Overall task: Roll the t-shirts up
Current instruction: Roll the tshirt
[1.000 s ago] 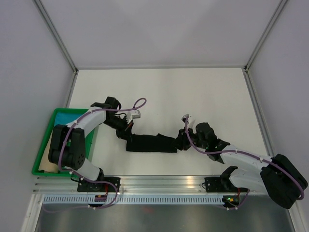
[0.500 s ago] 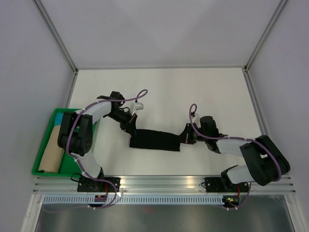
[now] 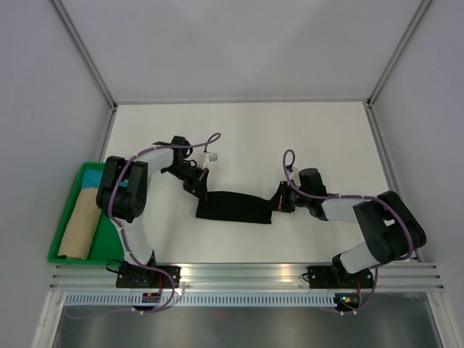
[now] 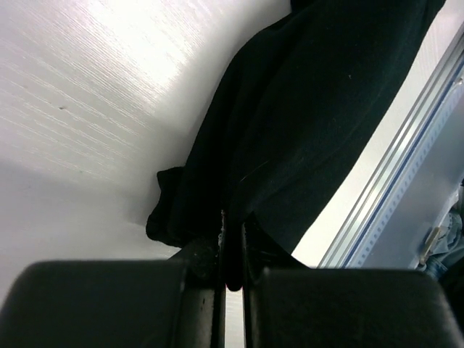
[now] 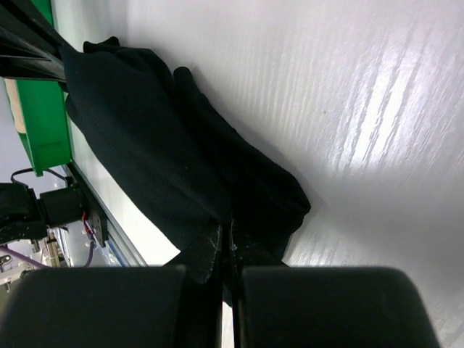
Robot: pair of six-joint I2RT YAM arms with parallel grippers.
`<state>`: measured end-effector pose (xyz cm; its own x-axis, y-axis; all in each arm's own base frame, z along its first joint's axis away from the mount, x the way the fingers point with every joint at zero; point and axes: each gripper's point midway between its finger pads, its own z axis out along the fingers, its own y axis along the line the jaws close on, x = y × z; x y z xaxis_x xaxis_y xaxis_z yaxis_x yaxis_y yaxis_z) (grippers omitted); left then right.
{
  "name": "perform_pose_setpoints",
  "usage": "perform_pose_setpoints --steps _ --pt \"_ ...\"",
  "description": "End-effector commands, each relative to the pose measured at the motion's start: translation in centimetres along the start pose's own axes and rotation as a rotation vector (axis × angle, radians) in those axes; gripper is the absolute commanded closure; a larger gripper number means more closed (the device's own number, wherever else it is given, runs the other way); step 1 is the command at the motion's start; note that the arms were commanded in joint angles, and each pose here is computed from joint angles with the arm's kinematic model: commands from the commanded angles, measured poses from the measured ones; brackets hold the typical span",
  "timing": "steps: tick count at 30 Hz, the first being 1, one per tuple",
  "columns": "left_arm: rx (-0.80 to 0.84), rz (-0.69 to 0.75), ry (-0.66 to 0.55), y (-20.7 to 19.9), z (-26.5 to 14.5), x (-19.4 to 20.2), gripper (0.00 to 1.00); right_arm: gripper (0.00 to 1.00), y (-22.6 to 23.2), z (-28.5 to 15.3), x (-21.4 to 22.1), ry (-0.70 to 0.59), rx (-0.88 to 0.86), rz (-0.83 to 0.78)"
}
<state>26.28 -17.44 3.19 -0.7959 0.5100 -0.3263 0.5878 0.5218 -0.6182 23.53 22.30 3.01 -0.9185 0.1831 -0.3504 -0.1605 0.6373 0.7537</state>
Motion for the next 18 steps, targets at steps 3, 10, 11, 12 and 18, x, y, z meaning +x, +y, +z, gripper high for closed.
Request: perform_pose_setpoints --steps 3,10,11,12,18 --pt "-0.264 -0.006 0.046 5.4 -1.2 -0.3 0.94 1.00 -5.0 0.2 0.9 0.043 0.210 0.096" --pt "-0.249 0.024 -0.006 3.7 -2.5 -1.9 0.56 1.00 -4.6 -0.1 -0.2 0.060 0.245 0.073" --pt "-0.268 0.042 -0.021 3.5 -3.1 -2.4 0.55 1.00 -4.4 -0.1 -0.3 0.061 0.243 0.078" --pt "-0.302 0.085 -0.066 2.8 -4.7 -3.8 0.54 1.00 -4.3 -0.1 -0.4 0.063 0.236 0.081" --pt "-0.477 0.245 -0.252 0.0 -11.8 -9.7 0.50 1.00 -4.1 0.5 0.5 0.113 0.213 0.134"
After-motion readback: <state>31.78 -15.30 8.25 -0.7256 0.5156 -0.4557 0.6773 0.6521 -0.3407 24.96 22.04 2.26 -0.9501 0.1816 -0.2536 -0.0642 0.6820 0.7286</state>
